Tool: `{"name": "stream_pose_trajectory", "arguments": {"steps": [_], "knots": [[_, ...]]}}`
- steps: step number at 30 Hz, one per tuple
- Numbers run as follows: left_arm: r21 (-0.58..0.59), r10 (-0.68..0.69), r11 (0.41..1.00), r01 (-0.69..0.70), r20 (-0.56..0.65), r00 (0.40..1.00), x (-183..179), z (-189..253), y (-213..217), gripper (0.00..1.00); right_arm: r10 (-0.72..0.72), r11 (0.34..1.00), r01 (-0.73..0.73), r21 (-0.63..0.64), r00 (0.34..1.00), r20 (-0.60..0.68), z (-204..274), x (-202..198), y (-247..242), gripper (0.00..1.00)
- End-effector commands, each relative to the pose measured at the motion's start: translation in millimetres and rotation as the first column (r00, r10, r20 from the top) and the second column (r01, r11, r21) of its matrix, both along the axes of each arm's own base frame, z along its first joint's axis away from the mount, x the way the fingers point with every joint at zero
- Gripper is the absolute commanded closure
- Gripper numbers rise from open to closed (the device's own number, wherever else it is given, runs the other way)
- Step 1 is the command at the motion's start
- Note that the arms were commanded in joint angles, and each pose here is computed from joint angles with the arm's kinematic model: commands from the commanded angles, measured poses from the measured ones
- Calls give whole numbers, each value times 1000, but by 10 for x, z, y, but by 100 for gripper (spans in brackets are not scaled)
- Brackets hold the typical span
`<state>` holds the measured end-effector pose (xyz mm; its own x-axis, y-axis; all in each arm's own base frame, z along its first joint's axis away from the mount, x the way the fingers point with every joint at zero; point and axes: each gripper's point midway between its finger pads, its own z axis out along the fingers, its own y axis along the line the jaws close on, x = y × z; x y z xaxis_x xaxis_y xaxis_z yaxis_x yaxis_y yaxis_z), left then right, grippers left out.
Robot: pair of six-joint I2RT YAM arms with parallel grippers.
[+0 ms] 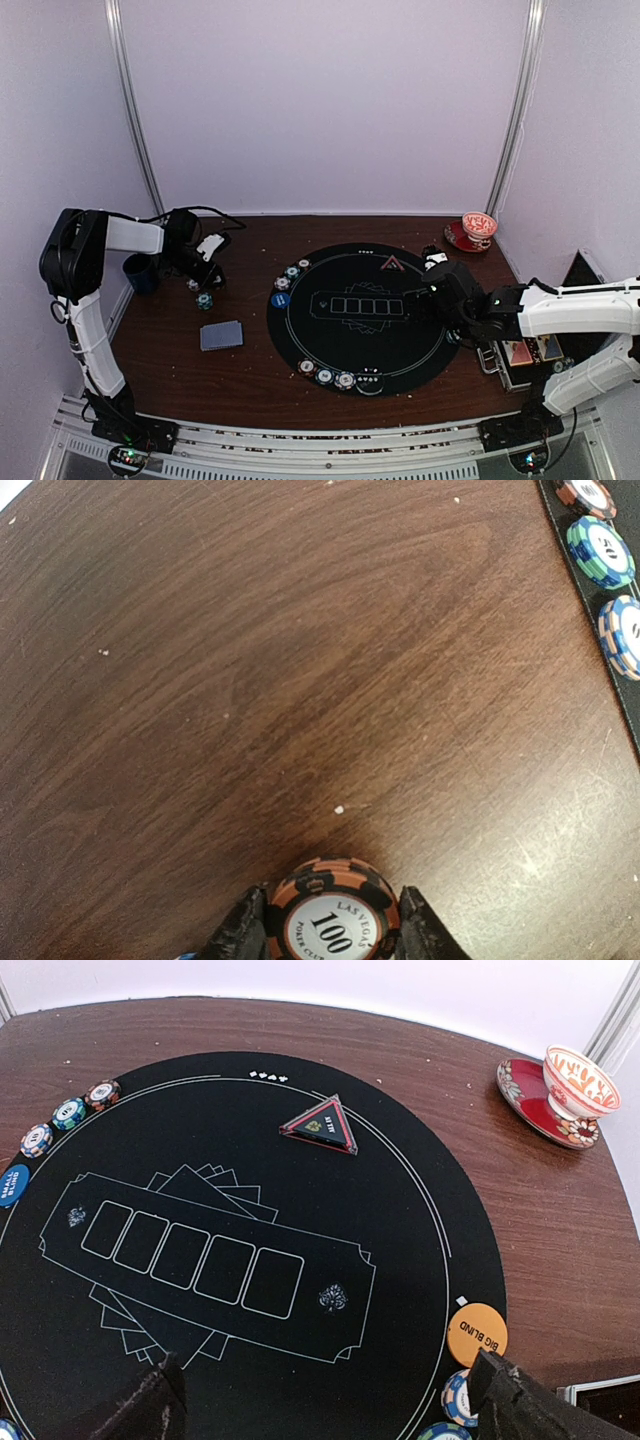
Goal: Distribute texas hold em gaming equipment
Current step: Pick up the pile of poker chips from the pile of poker chips, then place the poker chips pile at the community card area.
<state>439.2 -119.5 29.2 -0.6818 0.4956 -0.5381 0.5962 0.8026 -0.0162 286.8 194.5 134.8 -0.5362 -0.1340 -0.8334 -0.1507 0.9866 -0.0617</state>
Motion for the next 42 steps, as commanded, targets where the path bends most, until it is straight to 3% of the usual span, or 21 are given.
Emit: {"name": "stream_pose_trajectory", "arguments": {"steps": [1, 19, 30, 42], "knots": [[-15, 12, 1000, -12, 15, 1000, 34, 96, 34, 68, -8, 1000, 9, -3, 1000, 18, 67, 32, 24, 0], [-46, -60, 997, 66, 133, 989, -92, 627, -120, 69, -37, 999, 37, 7, 999, 37, 104, 39, -23, 0], [-3, -332, 941, 338, 182, 926, -600, 885, -1288, 69, -183, 983, 181, 29, 978, 99, 233, 70, -364, 0], [6, -596, 795, 607, 196, 778, -1353, 1077, -2900, 69, -380, 919, 350, 180, 909, 174, 518, 27, -940, 0]]}}
